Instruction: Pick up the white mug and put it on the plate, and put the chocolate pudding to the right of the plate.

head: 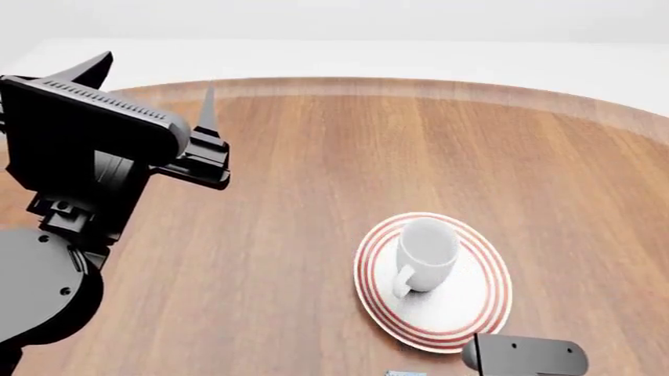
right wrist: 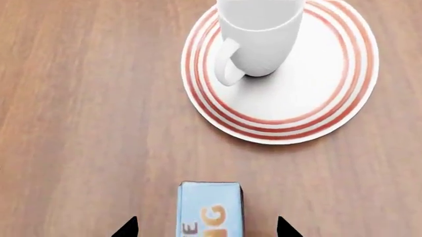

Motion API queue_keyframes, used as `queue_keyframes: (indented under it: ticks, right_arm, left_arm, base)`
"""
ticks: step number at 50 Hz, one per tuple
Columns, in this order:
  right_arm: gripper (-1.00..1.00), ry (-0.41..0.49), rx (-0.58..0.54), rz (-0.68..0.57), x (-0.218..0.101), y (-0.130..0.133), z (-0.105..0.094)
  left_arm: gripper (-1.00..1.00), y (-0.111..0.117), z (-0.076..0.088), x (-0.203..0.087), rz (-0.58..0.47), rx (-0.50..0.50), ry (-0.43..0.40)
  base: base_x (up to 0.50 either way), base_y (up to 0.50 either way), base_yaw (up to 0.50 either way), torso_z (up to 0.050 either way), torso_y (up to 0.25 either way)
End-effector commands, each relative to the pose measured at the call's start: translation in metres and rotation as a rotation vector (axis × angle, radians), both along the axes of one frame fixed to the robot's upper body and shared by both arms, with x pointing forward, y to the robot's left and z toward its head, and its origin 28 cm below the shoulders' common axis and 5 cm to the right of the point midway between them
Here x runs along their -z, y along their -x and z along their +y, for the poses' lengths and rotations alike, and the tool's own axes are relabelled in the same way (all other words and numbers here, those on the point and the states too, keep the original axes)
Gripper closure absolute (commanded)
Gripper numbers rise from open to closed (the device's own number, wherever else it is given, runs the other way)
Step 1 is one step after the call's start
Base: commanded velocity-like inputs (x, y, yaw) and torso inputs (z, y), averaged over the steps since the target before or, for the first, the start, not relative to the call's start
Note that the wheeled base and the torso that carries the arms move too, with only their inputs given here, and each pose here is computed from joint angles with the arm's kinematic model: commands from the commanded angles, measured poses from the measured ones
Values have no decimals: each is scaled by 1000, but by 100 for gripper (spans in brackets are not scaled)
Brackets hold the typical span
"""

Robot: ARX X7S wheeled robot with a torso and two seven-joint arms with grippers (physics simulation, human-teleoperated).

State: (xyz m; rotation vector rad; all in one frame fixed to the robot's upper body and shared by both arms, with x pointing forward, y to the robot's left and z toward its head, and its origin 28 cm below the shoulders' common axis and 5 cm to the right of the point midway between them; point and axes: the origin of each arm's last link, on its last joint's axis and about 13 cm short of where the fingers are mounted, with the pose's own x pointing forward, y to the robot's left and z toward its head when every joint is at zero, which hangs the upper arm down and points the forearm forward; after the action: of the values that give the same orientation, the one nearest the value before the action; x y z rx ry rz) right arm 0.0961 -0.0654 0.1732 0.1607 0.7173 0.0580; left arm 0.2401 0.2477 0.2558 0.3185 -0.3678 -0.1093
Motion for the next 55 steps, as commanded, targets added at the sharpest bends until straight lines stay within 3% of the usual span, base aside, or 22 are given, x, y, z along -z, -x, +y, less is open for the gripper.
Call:
queue_keyframes:
  ticks: [1, 55]
  right_arm:
    - [-100, -70, -12, 21, 2, -7, 1]
    - [-100, -39, -19, 48, 25, -22, 2]
  left_arm:
    - [-100, -2, -4, -4, -17, 36, 12]
    - [-100, -4, -3, 2, 0, 32, 27]
  base:
    - [0, 0, 0, 0, 0]
    - [0, 0, 0, 0, 0]
